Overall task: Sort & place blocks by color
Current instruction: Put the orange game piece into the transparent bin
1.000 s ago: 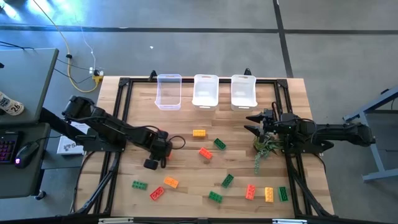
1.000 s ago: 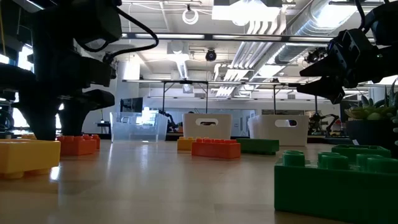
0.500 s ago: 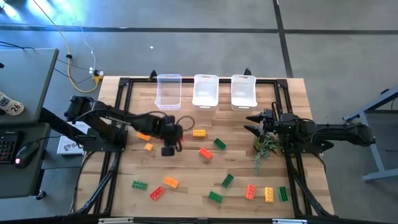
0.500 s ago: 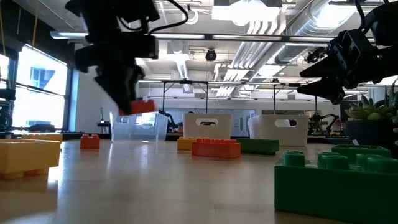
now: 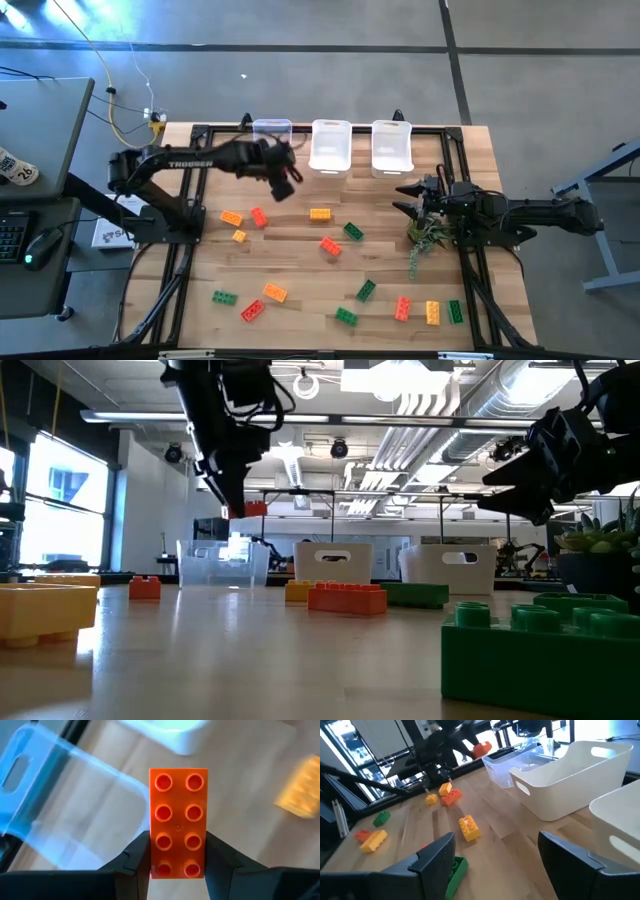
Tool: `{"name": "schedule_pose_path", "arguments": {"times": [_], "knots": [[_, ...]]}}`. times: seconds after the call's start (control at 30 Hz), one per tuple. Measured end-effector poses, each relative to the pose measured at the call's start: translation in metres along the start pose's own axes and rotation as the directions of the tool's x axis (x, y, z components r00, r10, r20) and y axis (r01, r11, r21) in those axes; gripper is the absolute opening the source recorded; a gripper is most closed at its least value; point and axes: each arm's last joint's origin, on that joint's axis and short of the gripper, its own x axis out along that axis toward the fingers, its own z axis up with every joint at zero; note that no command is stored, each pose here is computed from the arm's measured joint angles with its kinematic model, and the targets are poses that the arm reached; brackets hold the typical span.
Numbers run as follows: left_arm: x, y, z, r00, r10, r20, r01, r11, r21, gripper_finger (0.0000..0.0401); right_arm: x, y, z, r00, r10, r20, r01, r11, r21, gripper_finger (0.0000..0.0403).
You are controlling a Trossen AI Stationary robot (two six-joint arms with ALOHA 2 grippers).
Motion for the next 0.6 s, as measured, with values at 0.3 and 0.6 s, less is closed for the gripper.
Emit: {"name": "schedule_pose_path", "arguments": {"times": [0.3, 0.6], "knots": [[0.017, 0.058, 0.004, 0.999, 0.001, -0.044, -0.01, 0.979, -0.204, 0.0112, 0.0, 0.0, 0.0, 1.0, 0.0, 0.0, 0.0, 1.0, -0.022, 0.027], [0.034, 0.104, 0.006, 0.999, -0.053, -0.002, 0.048, 0.92, -0.389, 0.0113, 0.0, 0.0, 0.0, 1.0, 0.0, 0.0, 0.0, 0.999, 0.045, 0.027]]}}
